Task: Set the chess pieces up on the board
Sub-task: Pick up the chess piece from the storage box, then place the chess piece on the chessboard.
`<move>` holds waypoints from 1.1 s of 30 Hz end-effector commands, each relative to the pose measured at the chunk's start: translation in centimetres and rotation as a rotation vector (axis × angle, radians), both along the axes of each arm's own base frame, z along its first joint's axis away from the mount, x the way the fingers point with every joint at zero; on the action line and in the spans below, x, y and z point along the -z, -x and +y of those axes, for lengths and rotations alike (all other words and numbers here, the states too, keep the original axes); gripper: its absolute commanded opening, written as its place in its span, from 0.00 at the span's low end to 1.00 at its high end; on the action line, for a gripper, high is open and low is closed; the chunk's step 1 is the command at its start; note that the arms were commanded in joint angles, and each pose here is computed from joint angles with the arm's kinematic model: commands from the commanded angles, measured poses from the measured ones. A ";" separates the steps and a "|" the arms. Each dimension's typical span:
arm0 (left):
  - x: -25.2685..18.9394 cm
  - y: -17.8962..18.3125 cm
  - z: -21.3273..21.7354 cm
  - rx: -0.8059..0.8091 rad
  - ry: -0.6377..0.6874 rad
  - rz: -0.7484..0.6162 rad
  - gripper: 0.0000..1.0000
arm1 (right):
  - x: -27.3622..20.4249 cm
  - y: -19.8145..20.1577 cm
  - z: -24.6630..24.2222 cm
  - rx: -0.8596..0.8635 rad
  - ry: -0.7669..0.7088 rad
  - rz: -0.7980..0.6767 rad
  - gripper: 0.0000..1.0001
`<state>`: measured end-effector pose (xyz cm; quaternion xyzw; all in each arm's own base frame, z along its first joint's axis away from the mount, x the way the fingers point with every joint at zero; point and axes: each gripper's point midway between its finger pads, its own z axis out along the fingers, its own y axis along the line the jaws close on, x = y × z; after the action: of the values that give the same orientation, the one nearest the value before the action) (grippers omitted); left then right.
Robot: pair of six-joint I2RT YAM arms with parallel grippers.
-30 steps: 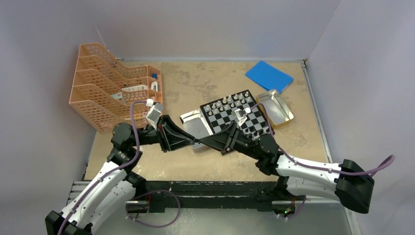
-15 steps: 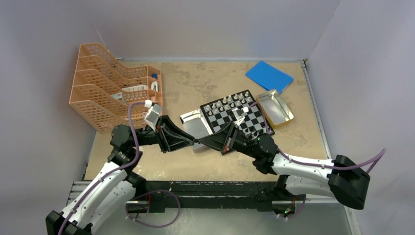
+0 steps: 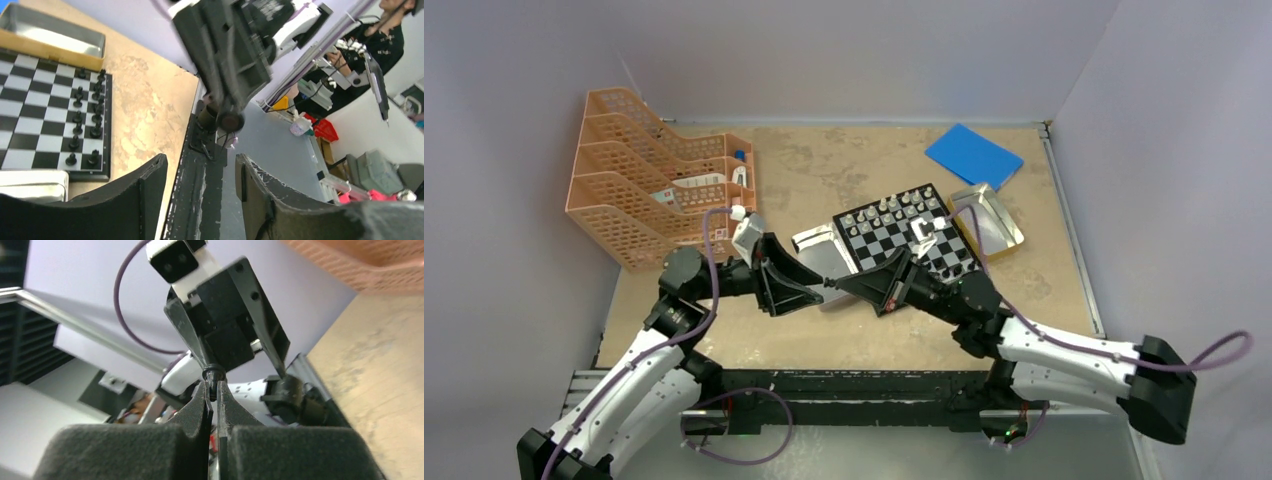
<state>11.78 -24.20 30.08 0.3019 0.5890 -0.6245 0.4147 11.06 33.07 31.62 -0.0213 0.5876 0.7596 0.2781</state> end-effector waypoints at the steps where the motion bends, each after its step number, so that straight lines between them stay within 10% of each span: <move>1: 0.7 -1.6 0.4 -0.098 -0.082 -0.014 0.54 | -0.8 -4.1 -2.0 0.301 0.212 -0.157 0.00; 17: 5.0 -5.4 2.2 -0.323 -0.327 0.053 0.67 | 14.0 -6.2 -10.0 0.425 1.200 -0.033 0.00; 33: 4.2 -3.6 4.0 -0.369 -0.313 -0.025 0.67 | 21.0 -9.5 -11.5 0.296 1.629 0.031 0.00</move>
<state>15.30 -20.44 24.23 0.2459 0.7381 -0.4412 0.4472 19.57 22.17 11.25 -0.1087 0.9506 0.0813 0.2791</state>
